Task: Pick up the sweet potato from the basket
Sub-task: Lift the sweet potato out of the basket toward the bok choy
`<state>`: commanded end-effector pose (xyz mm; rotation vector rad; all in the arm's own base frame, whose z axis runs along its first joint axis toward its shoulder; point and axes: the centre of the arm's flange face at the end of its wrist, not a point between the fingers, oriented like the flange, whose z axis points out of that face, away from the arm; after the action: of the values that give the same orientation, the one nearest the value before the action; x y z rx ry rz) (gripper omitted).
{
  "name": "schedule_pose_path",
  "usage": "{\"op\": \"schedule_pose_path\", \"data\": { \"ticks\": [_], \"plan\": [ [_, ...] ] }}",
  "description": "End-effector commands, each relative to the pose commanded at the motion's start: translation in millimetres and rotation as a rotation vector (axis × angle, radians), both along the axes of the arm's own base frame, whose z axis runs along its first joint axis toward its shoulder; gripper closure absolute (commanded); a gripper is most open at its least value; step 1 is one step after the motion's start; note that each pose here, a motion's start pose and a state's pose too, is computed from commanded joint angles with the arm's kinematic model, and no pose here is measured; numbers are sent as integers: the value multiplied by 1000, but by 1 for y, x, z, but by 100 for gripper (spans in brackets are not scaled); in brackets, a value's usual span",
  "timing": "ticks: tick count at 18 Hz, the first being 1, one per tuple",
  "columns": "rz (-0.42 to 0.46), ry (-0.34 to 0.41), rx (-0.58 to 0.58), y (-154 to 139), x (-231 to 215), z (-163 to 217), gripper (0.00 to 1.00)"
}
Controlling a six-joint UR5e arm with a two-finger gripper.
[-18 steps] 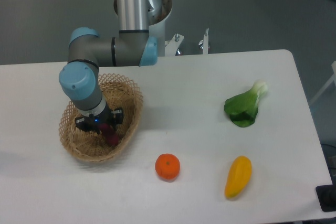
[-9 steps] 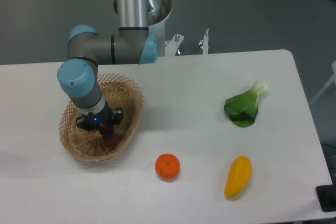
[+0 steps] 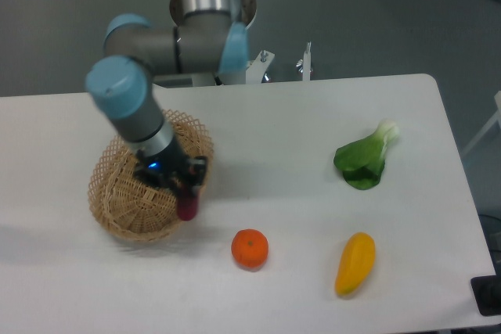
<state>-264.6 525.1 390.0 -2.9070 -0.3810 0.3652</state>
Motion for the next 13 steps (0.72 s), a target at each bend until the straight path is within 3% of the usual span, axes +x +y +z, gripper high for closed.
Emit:
{"op": "schedule_pose_path", "data": {
  "ticks": [4, 7, 13],
  "plan": [
    [-81, 1, -19, -43, -74, 33, 75],
    [-111, -44, -7, -78, -122, 49, 75],
    [-250, -49, -81, -134, -178, 60, 75]
  ]
}}
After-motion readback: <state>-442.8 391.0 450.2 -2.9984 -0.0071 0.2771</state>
